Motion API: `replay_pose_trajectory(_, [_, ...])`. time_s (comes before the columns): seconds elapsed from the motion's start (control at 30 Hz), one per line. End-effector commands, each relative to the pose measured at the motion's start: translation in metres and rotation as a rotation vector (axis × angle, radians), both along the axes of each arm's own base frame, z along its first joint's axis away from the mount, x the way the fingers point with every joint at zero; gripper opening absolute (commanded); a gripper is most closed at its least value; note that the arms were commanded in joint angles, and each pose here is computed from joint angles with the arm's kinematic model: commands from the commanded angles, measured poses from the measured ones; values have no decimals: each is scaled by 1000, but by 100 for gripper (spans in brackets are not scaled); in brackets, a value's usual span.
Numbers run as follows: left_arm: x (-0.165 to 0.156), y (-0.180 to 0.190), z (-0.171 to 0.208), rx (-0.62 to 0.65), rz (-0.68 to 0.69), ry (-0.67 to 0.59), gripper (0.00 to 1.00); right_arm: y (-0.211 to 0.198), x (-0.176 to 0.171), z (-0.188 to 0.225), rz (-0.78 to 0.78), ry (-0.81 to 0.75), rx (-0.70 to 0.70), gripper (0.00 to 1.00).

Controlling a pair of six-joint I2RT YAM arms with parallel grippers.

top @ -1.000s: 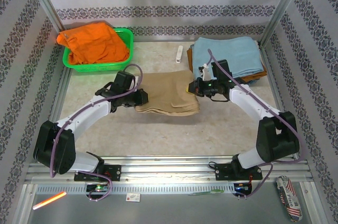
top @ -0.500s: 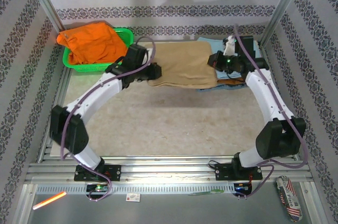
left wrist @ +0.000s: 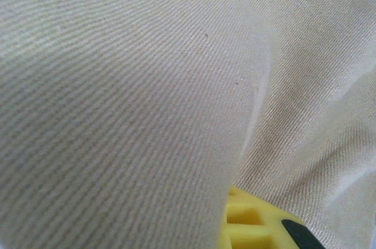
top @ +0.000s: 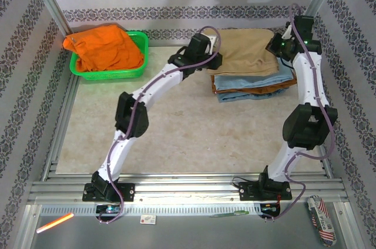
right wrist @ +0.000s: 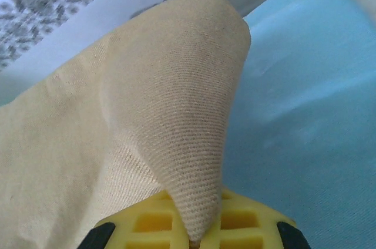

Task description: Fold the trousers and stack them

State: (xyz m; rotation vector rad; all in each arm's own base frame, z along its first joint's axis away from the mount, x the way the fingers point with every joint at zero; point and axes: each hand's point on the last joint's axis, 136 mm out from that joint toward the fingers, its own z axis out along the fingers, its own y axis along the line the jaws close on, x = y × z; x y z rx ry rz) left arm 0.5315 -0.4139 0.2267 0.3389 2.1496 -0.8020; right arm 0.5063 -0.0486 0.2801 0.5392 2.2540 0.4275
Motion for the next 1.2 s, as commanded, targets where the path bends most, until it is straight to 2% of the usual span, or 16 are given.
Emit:
replay_pose_trajectory(0.0, [10, -21, 7, -34, -15, -40, 0, -24, 12, 20, -43, -45, -107, 0])
replay_pose_trajectory(0.17, [24, -35, -23, -71, 1, -9, 0, -56, 22, 4, -96, -5, -89, 0])
replay_pose_trajectory(0.47, [21, -49, -84, -81, -10, 101, 0, -88, 29, -50, -176, 92, -90, 0])
replay_pose_trajectory(0.53, [16, -53, -91, -82, -22, 126, 0, -92, 31, -62, -186, 115, -80, 5])
replay_pose_trajectory(0.57, [15, -52, -95, -77, -18, 143, 1, -93, 30, -68, -194, 134, -79, 10])
replay_pose_trajectory(0.63, [11, -48, -99, -67, -14, 167, 37, -97, 28, -79, -212, 169, -86, 36])
replay_pose_trajectory(0.7, [6, -44, -97, -53, -17, 176, 59, -99, 25, -82, -223, 186, -97, 45])
replay_pose_trajectory(0.77, [2, -36, -88, -33, -5, 157, 76, -101, 20, -81, -237, 194, -101, 52])
replay_pose_trajectory(0.83, [-3, -28, -73, -17, 4, 130, 100, -99, 16, -73, -244, 178, -96, 56])
replay_pose_trajectory(0.97, [-10, -5, -36, -12, 34, 74, 100, -96, 1, -52, -272, 131, -94, 60])
replay_pose_trajectory(1.17, [-29, 47, -9, -14, 108, 60, 100, -82, -28, -21, -299, 64, -101, 63])
